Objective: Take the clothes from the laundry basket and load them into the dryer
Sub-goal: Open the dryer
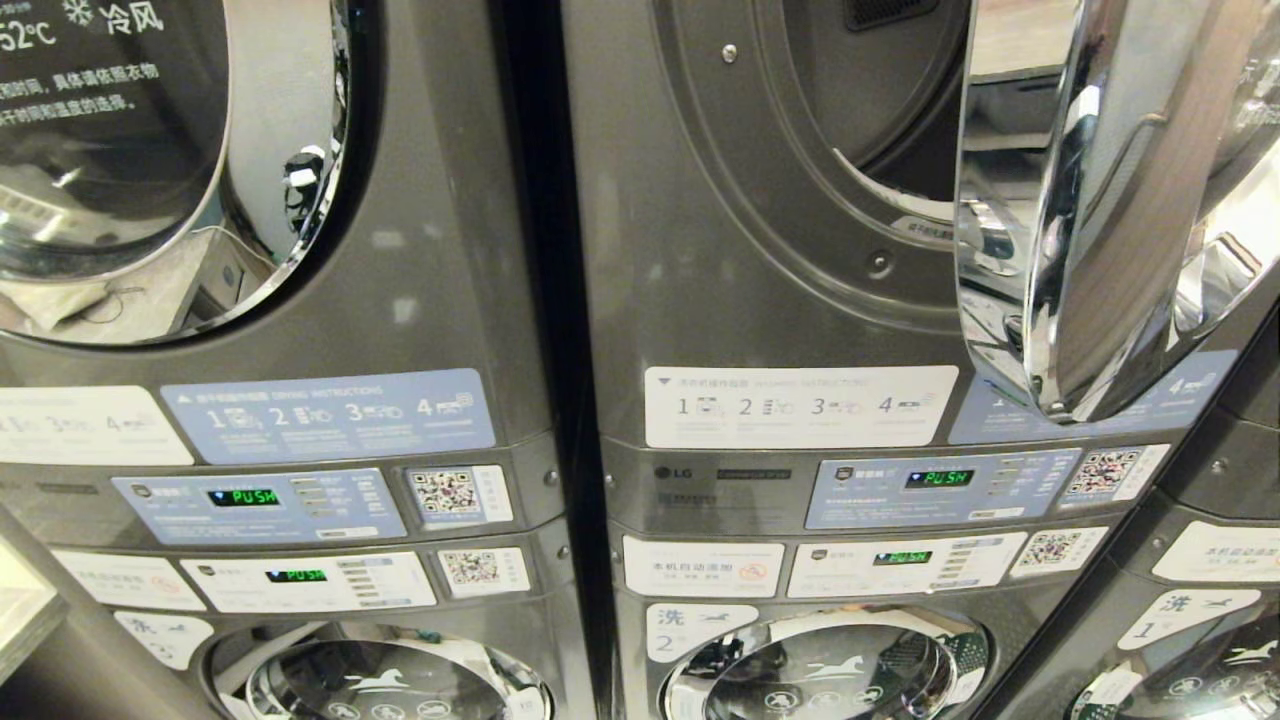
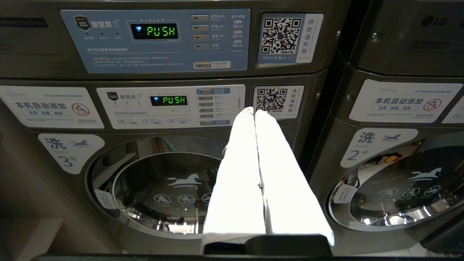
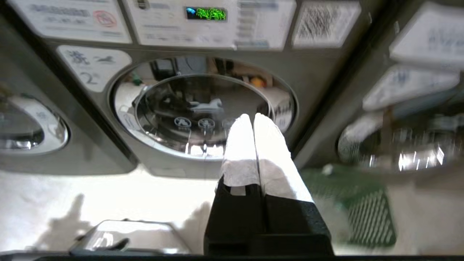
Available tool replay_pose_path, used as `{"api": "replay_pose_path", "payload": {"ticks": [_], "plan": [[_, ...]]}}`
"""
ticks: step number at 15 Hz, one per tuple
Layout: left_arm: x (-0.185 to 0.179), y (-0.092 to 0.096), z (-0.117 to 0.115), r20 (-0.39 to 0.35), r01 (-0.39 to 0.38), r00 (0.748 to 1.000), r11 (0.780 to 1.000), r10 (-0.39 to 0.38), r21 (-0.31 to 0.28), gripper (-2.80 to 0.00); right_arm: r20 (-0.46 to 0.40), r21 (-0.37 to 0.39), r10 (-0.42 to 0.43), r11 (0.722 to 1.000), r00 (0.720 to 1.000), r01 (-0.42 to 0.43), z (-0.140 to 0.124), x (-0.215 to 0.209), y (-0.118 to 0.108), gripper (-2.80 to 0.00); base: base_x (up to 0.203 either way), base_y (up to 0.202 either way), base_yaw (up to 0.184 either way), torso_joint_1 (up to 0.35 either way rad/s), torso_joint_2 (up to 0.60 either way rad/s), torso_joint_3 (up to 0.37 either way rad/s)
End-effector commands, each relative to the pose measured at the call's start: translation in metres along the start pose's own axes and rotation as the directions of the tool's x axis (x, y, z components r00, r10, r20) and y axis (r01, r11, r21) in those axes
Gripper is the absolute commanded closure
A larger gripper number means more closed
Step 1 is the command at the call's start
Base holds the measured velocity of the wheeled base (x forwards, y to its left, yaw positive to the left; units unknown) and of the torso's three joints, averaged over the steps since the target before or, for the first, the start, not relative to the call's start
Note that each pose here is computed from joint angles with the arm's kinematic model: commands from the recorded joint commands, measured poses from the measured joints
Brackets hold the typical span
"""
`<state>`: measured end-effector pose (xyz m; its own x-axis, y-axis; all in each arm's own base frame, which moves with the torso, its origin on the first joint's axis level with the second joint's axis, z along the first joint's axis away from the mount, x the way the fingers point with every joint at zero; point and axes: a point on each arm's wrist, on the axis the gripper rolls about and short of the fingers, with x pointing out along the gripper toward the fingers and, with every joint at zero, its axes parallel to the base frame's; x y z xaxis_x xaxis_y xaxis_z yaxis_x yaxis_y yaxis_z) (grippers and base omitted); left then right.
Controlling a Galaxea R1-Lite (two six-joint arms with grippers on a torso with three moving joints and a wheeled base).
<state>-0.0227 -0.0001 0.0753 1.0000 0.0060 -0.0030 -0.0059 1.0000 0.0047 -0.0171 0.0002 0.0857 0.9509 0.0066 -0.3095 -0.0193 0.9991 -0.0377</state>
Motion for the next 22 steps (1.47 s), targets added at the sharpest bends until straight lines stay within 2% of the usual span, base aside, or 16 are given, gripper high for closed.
{"api": "replay_pose_path", "payload": {"ticks": [1, 3, 4, 5, 7, 8, 11, 22], "plan": [[0.0001, 0.0000, -0.0004, -0.002, 0.000, 1.000, 1.000, 0.000, 0.000, 0.00, 0.086, -0.086, 0.038, 0.996, 0.996, -0.031, -0.0084, -0.0058, 0.0013, 0.00, 0.000, 0.000, 0.000, 0.000, 0.00, 0.000], [0.0001, 0.0000, -0.0004, -0.002, 0.000, 1.000, 1.000, 0.000, 0.000, 0.00, 0.196, -0.167, 0.059, 0.986, 0.979, -0.025, -0.0118, -0.0096, 0.0021, 0.00, 0.000, 0.000, 0.000, 0.000, 0.00, 0.000], [0.0001, 0.0000, -0.0001, -0.001, 0.000, 1.000, 1.000, 0.000, 0.000, 0.00, 0.258, -0.178, 0.058, 0.984, 0.964, -0.012, -0.0103, -0.0074, 0.0021, 0.00, 0.000, 0.000, 0.000, 0.000, 0.00, 0.000], [0.0000, 0.0000, 0.0000, 0.000, 0.000, 1.000, 1.000, 0.000, 0.000, 0.00, 0.285, -0.145, 0.049, 0.989, 0.957, -0.008, -0.0113, -0.0041, 0.0019, 0.00, 0.000, 0.000, 0.000, 0.000, 0.00, 0.000], [0.0001, 0.0000, -0.0001, -0.001, -0.001, 1.000, 1.000, 0.001, 0.000, 0.00, 0.287, -0.018, -0.007, 1.000, 0.958, 0.013, -0.0119, -0.0030, 0.0007, 0.00, 0.000, 0.000, 0.000, 0.000, 0.00, 0.000], [0.0001, 0.0000, -0.0004, -0.002, 0.000, 1.000, 1.000, 0.000, 0.000, 0.00, 0.289, -0.002, -0.014, 1.000, 0.957, 0.015, -0.0116, -0.0032, 0.0005, 0.00, 0.000, 0.000, 0.000, 0.000, 0.00, 0.000], [0.0001, 0.0000, -0.0004, -0.002, 0.000, 1.000, 1.000, 0.000, 0.000, 0.00, 0.289, -0.023, -0.012, 1.000, 0.957, 0.020, -0.0118, -0.0030, 0.0006, 0.00, 0.000, 0.000, 0.000, 0.000, 0.00, 0.000], [0.0000, 0.0000, 0.0000, 0.000, -0.002, 1.000, 1.000, 0.002, 0.000, 0.00, 0.308, -0.021, -0.010, 1.000, 0.951, 0.017, -0.0114, -0.0022, 0.0006, 0.00, 0.000, 0.000, 0.000, 0.000, 0.00, 0.000]]}}
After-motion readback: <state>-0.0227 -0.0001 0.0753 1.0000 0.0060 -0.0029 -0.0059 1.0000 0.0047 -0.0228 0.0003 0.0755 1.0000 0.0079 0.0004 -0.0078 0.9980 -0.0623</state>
